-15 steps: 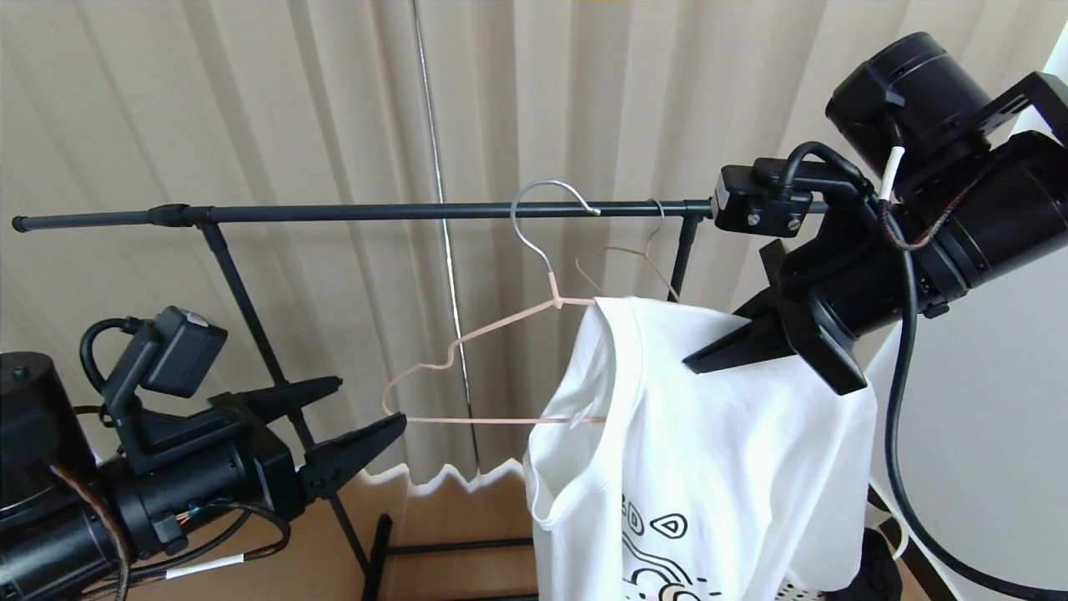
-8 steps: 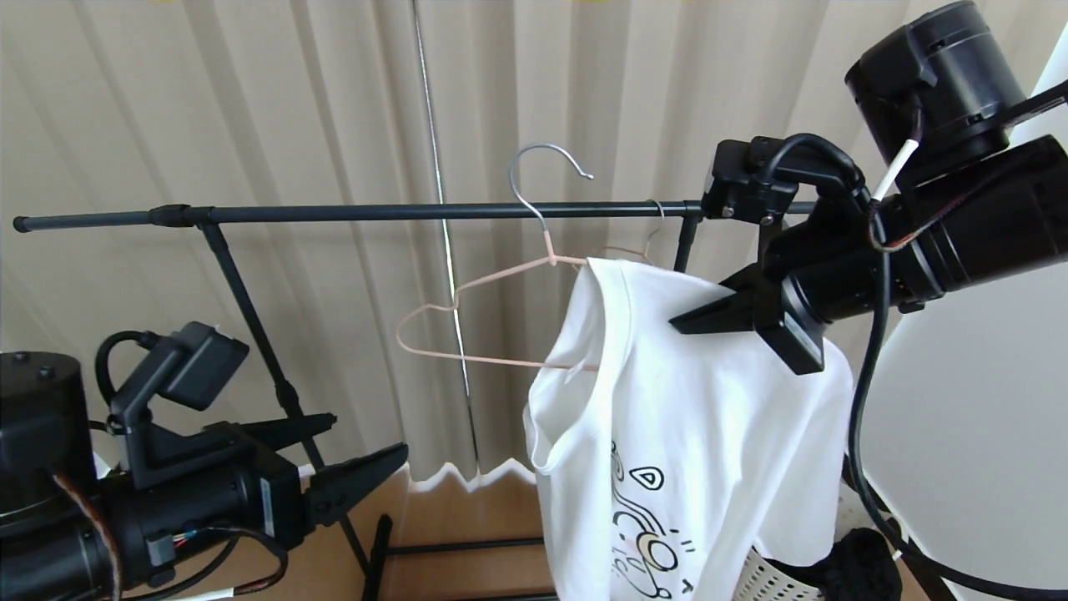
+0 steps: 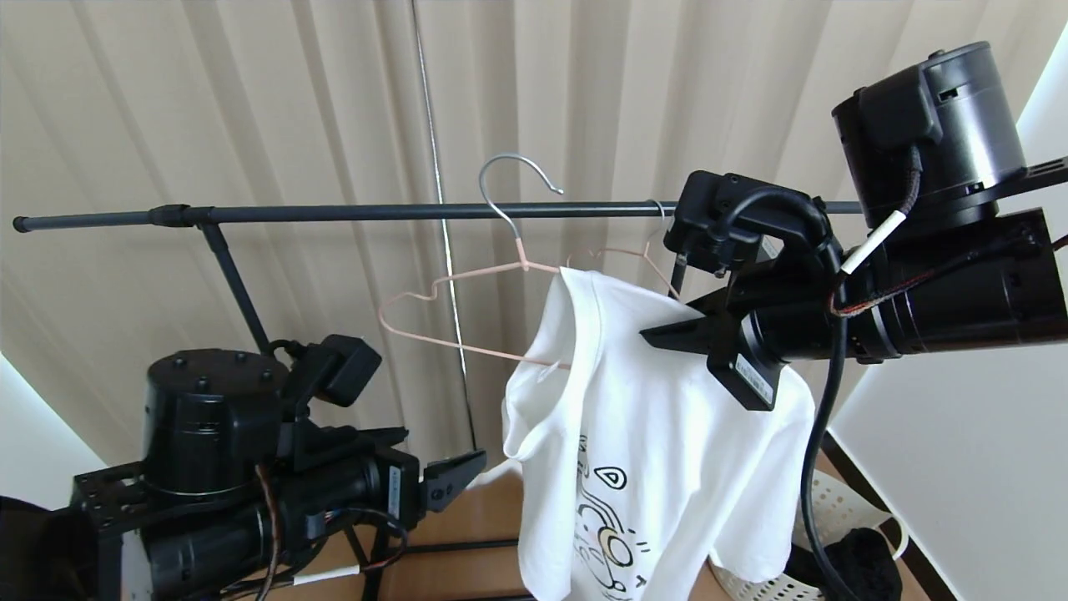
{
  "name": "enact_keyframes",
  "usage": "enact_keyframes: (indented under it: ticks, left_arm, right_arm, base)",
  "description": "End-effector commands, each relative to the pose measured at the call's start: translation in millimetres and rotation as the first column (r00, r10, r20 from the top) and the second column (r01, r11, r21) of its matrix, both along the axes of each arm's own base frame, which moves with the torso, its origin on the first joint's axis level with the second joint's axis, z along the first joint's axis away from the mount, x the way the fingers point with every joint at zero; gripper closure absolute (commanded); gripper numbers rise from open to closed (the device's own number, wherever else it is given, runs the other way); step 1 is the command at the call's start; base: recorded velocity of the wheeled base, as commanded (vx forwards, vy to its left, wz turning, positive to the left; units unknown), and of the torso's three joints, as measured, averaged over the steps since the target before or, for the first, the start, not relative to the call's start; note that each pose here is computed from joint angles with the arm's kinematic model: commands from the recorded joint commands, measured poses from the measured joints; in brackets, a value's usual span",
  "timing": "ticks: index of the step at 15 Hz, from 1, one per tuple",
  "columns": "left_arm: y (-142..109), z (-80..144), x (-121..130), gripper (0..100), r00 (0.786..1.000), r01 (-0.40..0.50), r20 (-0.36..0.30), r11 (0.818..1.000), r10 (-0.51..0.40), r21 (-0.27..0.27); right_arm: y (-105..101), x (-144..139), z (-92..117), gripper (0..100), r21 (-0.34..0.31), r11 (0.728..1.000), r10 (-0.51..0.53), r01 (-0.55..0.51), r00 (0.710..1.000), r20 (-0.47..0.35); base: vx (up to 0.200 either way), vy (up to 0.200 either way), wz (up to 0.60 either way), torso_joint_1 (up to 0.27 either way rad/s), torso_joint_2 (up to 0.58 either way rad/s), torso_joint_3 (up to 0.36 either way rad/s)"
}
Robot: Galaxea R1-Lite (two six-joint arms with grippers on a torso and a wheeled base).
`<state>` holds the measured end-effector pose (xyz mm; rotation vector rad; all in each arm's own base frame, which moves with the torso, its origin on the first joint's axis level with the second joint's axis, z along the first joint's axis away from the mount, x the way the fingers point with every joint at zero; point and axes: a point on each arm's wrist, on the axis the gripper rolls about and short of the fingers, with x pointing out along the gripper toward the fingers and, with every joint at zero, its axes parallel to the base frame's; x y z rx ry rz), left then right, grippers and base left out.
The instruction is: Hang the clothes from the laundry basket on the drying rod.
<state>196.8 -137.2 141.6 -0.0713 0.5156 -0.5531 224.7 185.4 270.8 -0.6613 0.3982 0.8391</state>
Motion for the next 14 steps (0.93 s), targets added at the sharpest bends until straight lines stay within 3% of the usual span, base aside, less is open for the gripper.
enact_keyframes:
  ticks: [1, 3, 8, 14]
  left_arm:
    - [-15.3, -11.5, 14.7, 0, 0.999, -0.010, -0.036, 1.000, 0.011, 0.015]
    - [-22.8, -18.4, 19.9, 0, 0.999, -0.025, -0.045, 0.999, 0.027, 0.040]
    - [-39.3, -30.8, 37.1, 0, 0.995, -0.096, 0.021, 0.995, 0.096, 0.024]
    - [-38.6, -43.5, 28.7, 0, 0.995, -0.101, 0.001, 0.992, 0.101, 0.071]
  right_arm:
    - [0.4, -2.4, -3.9, 100, 0.015, 1.000, -0.005, 0.005, 1.000, -0.003]
    - [2.2, -3.7, -4.9, 100, 0.028, 1.000, 0.000, 0.000, 1.000, 0.005]
    - [-1.2, -16.4, 0.2, 100, 0.055, 0.998, 0.012, -0.012, 1.000, 0.005]
    - [-5.0, -20.6, 8.2, 100, 0.084, 0.996, -0.001, -0.001, 1.000, 0.017]
  base:
    - [0.000, 0.000, 0.00, 0.000, 0.00, 0.000]
    - [0.000, 0.000, 0.00, 0.000, 0.00, 0.000]
    - [0.000, 0.000, 0.00, 0.000, 0.00, 0.000]
    - [0.000, 0.000, 0.00, 0.000, 0.00, 0.000]
